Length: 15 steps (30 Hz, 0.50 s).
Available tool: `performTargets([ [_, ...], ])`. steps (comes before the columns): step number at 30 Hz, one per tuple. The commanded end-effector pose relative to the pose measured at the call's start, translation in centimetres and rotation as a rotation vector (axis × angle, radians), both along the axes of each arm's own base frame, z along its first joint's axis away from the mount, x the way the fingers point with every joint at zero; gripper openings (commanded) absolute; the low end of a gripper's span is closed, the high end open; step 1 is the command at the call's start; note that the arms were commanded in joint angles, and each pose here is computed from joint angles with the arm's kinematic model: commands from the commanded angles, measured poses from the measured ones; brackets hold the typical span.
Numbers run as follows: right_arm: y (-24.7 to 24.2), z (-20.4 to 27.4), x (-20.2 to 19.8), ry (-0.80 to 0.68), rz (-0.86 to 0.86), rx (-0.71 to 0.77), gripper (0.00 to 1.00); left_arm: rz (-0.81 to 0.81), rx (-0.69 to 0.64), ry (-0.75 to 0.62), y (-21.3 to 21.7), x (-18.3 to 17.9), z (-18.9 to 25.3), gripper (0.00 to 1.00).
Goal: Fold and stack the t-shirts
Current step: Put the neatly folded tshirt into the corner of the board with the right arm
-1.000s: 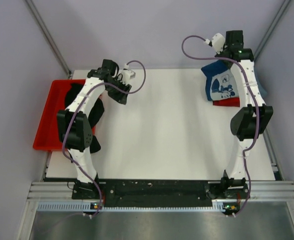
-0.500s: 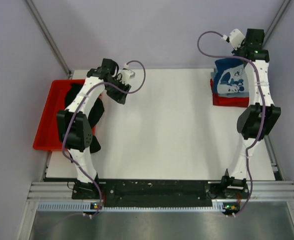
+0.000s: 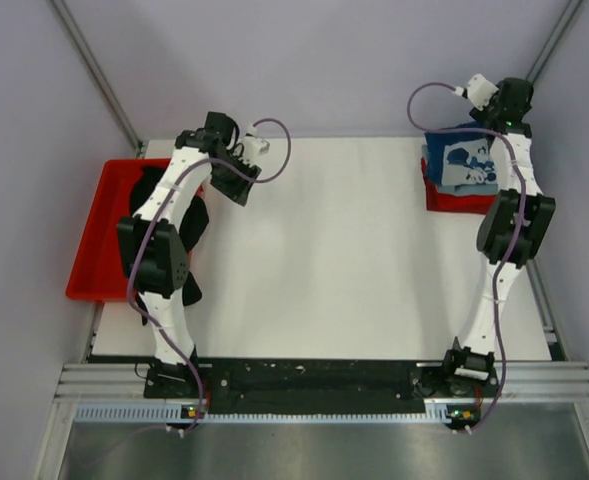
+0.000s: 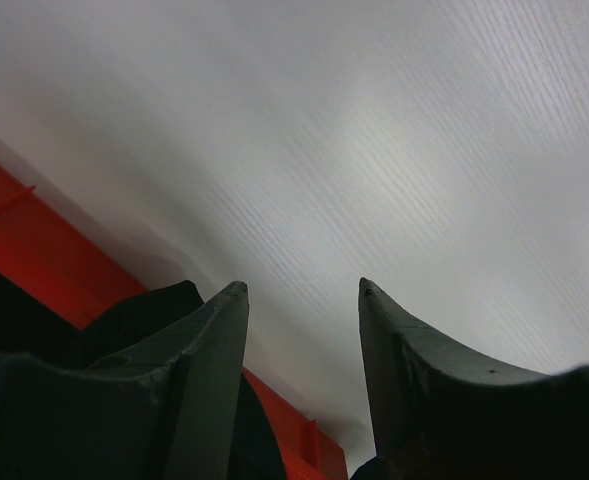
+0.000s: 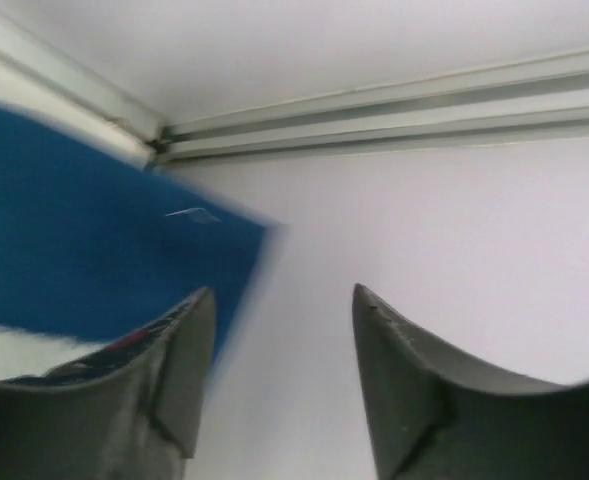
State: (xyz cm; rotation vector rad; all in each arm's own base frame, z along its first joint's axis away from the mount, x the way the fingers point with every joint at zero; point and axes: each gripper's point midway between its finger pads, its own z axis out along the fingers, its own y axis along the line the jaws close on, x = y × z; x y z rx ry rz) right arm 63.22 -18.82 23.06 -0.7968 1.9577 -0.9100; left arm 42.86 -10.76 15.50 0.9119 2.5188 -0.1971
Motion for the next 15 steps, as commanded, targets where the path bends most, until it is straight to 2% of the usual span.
performTargets([
  [1,-4.5,7.3,2.3,-0.36,-0.078,-0.066,0.72,0.018,0.016,0.003,0.3,0.6,0.6,0.53],
  [3,-4.7,8.2,2.2,-0.389,-0.103,-0.056,0.81,0.022,0.022,0.005,0.4,0.4,0.7,0.53],
  [4,-4.5,9.0,2.1,-0.406,-0.108,-0.042,0.92,0.021,0.024,0.006,0.5,0.3,0.7,0.53],
  [5,-4.1,10.3,1.7,-0.436,-0.113,0.0,0.99,0.021,0.024,0.005,0.5,0.2,0.8,0.53],
  [6,-3.6,12.4,1.2,-0.485,-0.115,0.046,0.99,0.019,0.022,0.002,0.5,0.2,0.9,0.53],
  [9,-0.7,14.5,-0.4,-0.48,-0.082,0.157,0.99,0.015,0.013,-0.011,0.5,-0.4,1.7,0.53],
  [12,3.4,15.1,-2.6,-0.454,-0.018,0.222,0.99,-0.004,0.006,-0.038,0.6,-1.6,2.4,0.54],
  [15,7.2,14.1,-5.2,-0.425,0.002,0.386,0.99,-0.016,0.009,-0.051,1.0,-3.2,2.2,0.54],
])
